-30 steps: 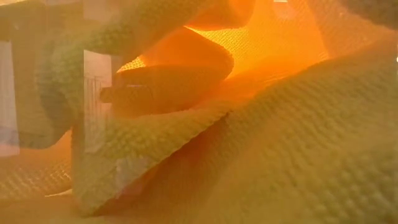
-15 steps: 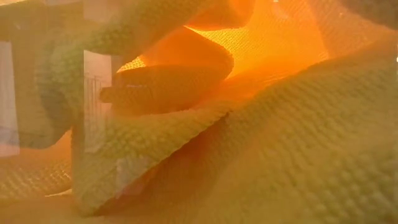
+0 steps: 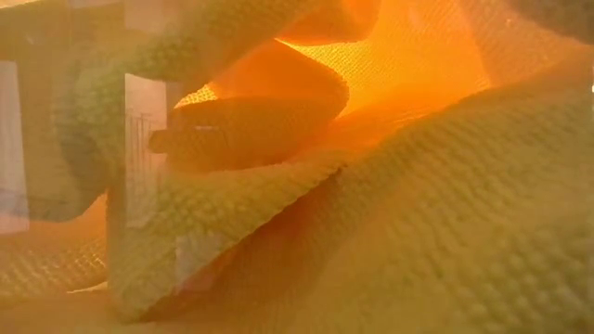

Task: Sort microfiber towel by color & place in baskets
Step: Put the green towel into the green bin

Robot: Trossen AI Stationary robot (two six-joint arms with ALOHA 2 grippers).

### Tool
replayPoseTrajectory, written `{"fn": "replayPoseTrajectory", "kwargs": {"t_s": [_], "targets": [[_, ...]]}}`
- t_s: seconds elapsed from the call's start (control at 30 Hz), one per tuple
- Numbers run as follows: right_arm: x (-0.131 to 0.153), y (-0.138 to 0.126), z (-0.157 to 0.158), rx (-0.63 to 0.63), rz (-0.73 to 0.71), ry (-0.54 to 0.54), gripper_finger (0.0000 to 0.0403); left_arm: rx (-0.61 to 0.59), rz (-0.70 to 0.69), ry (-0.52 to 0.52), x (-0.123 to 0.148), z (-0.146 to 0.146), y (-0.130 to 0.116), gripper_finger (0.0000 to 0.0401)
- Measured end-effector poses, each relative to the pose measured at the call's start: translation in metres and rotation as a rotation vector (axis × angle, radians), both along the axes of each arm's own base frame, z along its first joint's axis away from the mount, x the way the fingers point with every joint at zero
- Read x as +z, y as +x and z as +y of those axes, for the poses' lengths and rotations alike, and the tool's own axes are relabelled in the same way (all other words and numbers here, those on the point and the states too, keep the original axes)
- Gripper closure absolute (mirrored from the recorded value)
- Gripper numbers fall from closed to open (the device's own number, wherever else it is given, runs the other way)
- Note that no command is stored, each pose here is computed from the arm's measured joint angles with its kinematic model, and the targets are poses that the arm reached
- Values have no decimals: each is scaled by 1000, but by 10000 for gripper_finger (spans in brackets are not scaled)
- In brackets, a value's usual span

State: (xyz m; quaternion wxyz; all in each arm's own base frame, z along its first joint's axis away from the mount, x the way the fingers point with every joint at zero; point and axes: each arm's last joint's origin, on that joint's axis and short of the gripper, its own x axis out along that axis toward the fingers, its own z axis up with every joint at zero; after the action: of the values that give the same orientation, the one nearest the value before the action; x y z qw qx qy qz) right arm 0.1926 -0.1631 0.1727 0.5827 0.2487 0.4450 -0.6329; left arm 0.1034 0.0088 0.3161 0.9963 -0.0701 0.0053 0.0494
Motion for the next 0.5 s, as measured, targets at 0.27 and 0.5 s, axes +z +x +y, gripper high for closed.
{"fn": "replayPoseTrajectory", "kwargs": {"t_s": [0.27, 0.5], "targets": [[-1, 5, 0, 22, -87, 54, 270, -1, -1, -4, 0, 0, 0, 244], [-3, 6, 0, 52, -103, 101, 267, -1, -2, -19, 0, 0, 0, 244]]}}
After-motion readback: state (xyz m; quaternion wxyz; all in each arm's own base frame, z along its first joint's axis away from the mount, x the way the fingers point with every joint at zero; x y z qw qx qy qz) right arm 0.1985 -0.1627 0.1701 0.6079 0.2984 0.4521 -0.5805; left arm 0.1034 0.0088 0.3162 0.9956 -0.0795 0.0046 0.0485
